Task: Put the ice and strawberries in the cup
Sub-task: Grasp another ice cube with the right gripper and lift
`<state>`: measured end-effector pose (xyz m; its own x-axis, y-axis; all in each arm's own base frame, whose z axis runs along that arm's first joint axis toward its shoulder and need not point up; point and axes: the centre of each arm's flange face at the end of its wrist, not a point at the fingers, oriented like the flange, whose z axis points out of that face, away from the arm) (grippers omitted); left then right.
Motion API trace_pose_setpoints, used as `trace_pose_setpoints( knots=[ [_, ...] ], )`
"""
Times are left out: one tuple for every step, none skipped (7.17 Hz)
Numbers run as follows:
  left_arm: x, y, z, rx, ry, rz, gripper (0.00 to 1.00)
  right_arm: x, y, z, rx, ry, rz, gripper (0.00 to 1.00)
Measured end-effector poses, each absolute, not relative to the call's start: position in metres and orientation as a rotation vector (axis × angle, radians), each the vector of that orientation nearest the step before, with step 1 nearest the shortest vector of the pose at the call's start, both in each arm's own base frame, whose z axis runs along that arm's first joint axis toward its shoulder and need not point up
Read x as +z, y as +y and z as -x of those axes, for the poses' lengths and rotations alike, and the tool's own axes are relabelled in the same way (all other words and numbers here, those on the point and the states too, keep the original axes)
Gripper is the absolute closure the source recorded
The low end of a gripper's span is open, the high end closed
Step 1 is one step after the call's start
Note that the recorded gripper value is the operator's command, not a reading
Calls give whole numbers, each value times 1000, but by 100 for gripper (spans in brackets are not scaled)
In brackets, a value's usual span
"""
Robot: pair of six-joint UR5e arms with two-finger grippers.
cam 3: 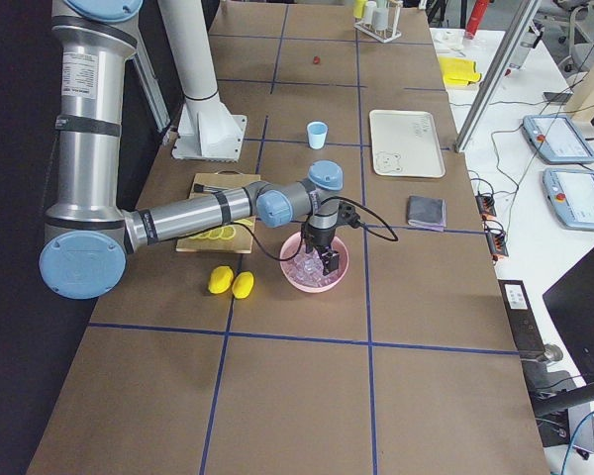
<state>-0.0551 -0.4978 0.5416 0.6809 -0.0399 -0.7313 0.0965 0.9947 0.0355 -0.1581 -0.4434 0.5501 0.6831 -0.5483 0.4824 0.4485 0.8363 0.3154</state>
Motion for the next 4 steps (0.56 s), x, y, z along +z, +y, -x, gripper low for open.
trace_pose_setpoints(
  knots=[
    [542,-498,55,-76,818,-73,0,551,-443,159,-558,-599,-174,12],
    [542,-498,55,-76,818,-72,0,551,-443,159,-557,-602,-170,18],
    [542,-498,55,-76,818,-72,0,552,-443,160,-558,-603,-167,20],
    [542,-498,55,-76,818,-72,0,553,-442,162,-561,-605,-164,20]
  ],
)
